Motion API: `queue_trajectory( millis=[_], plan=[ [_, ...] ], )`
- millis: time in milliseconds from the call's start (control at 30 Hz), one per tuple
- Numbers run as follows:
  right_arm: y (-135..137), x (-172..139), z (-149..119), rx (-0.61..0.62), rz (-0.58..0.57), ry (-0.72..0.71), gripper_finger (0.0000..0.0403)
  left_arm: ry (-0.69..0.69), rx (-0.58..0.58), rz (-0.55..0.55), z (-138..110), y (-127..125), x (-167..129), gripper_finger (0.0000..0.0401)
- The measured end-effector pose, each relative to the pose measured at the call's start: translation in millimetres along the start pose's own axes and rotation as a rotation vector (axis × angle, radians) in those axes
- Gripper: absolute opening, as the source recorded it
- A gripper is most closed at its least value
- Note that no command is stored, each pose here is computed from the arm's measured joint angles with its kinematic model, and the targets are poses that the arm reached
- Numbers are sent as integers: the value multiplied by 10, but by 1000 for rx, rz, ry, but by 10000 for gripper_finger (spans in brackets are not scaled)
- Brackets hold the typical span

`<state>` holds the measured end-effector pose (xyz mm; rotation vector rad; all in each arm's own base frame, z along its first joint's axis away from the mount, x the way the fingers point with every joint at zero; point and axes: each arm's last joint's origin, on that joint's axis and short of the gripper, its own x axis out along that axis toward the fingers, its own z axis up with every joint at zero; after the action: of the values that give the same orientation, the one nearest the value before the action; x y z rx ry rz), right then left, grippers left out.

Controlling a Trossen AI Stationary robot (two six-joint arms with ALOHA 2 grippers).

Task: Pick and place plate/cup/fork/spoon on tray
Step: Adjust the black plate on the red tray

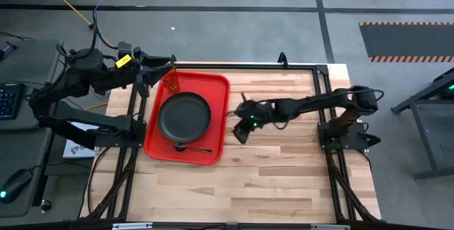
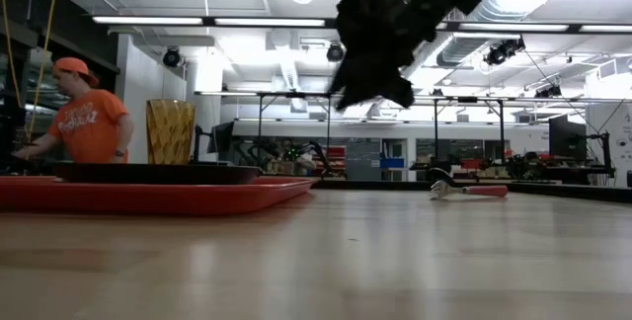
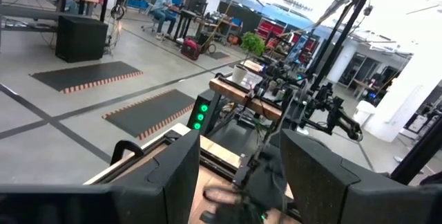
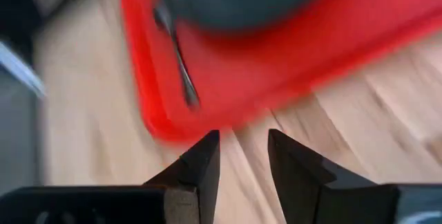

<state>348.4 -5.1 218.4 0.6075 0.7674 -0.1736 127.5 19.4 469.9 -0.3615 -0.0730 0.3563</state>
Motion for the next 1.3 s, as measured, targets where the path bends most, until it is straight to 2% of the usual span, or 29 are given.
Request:
queue_trajectory(
  millis=[67, 133, 267, 400, 533, 633, 800, 1000, 1300],
  plan=[
    [-33, -10, 109, 74, 43, -95, 114, -2, -1, 0, 1, -2, 9, 188],
    [-52, 60, 244, 93, 37, -137, 114, -6, -5, -2, 4, -4, 11, 188],
    [18, 317, 617, 10, 36, -163, 110, -6, -28, -1, 3, -6, 20, 188],
    [114, 669, 930, -115, -17, -83, 86, -8, -29, -2, 5, -7, 23, 188],
    [117, 1011, 1111, -202, -106, 28, 45, -8, -29, -2, 4, -7, 24, 188],
    [70, 1217, 1188, -228, -157, 89, 9, -10, -31, -3, 6, -8, 22, 188],
    [-89, 1443, 1254, -220, -241, 144, 6, -9, -32, -2, 5, -7, 22, 188],
    [-215, 1453, 1302, -202, -337, 141, 2, -9, -39, -2, 5, -7, 22, 188],
    [-401, 1410, 1300, -161, -387, 205, 0, -9, -37, -2, 5, -7, 22, 188]
  ],
)
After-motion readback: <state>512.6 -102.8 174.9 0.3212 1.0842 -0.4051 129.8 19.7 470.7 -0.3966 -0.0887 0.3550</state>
